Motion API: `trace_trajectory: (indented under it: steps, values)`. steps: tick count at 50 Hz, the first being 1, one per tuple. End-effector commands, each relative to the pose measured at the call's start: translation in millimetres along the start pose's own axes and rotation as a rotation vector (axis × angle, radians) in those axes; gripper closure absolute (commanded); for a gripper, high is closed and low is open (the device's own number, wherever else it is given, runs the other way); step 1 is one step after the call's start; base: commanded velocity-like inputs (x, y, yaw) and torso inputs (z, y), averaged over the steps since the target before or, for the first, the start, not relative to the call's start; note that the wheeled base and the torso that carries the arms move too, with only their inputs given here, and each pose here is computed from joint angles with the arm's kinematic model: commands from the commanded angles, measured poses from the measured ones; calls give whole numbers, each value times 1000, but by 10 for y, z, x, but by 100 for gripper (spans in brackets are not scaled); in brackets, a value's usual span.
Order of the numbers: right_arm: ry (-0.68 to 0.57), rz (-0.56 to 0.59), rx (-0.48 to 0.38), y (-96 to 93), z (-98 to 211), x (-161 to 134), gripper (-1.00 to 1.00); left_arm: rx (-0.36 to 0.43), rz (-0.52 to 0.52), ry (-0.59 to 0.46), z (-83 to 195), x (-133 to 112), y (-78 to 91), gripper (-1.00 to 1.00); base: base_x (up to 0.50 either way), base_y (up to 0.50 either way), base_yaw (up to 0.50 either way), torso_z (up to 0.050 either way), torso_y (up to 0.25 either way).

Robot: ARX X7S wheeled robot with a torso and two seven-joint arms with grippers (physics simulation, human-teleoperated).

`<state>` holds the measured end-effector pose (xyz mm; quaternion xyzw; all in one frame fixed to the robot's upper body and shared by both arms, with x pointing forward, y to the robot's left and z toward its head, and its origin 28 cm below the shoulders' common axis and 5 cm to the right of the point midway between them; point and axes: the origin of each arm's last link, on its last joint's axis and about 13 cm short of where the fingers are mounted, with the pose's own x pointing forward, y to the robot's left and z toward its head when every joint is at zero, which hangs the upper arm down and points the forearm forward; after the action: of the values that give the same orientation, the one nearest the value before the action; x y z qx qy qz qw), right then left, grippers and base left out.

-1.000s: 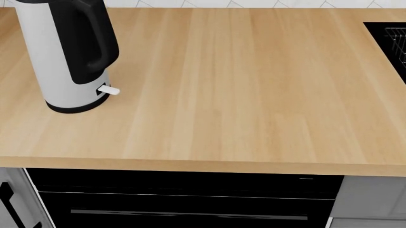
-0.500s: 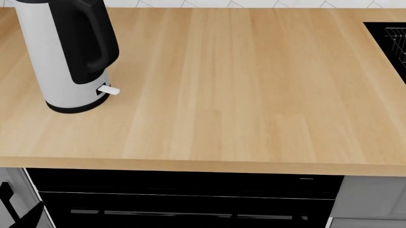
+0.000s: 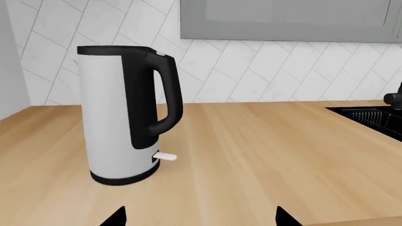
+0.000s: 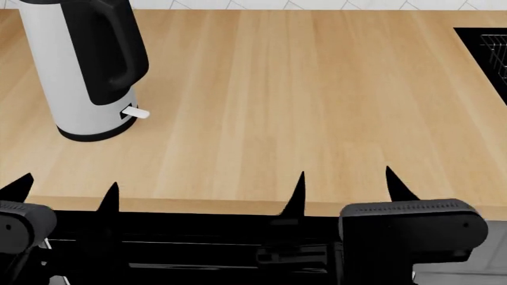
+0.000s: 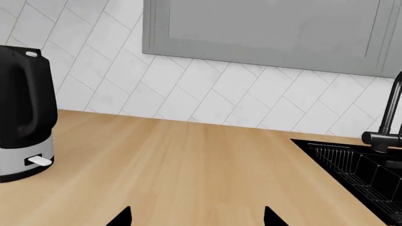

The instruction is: Press the button to open the lid of the electric kettle.

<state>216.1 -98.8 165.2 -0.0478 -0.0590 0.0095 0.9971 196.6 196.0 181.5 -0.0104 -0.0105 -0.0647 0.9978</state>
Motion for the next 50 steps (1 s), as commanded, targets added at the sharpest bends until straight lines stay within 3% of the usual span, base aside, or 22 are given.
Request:
trace_trajectory:
  steps: [1,3,4,6,9,13,14,22,29,43,50]
  values:
    - [-22,-44,24,-95,386,-2,-100,8,-12,3,320,-148,1,-100,0,0,0,0,0]
    - [-20,-49,29,-111,397,-7,-100,14,-18,43,315,-157,16,-100,0,0,0,0,0]
    - [-21,-47,26,-116,405,-15,-100,-55,7,53,322,-143,32,-100,0,0,0,0,0]
    - [-9,-49,15,-120,414,-15,-100,-72,32,69,354,-110,61,-100,0,0,0,0,0]
    - [38,-85,51,-140,397,17,-100,-58,9,92,407,-70,48,-100,0,0,0,0,0]
    - [59,-50,58,-132,356,26,-100,-69,1,100,455,-94,47,-100,0,0,0,0,0]
    - [56,-49,43,-132,361,23,-100,-39,-19,99,462,-109,47,-100,0,0,0,0,0]
    - [65,-32,12,-123,287,-7,-100,-47,3,96,467,-100,97,-100,107,0,0,0,0]
    - [72,-24,7,-129,247,-19,-100,-5,-2,99,439,-163,65,-100,349,0,0,0,0]
    - [87,-13,22,-115,195,-54,-100,-16,0,93,490,-230,67,-100,429,0,0,0,0]
    - [91,-10,21,-115,195,-73,-100,15,-9,85,515,-325,28,-100,432,0,0,0,0]
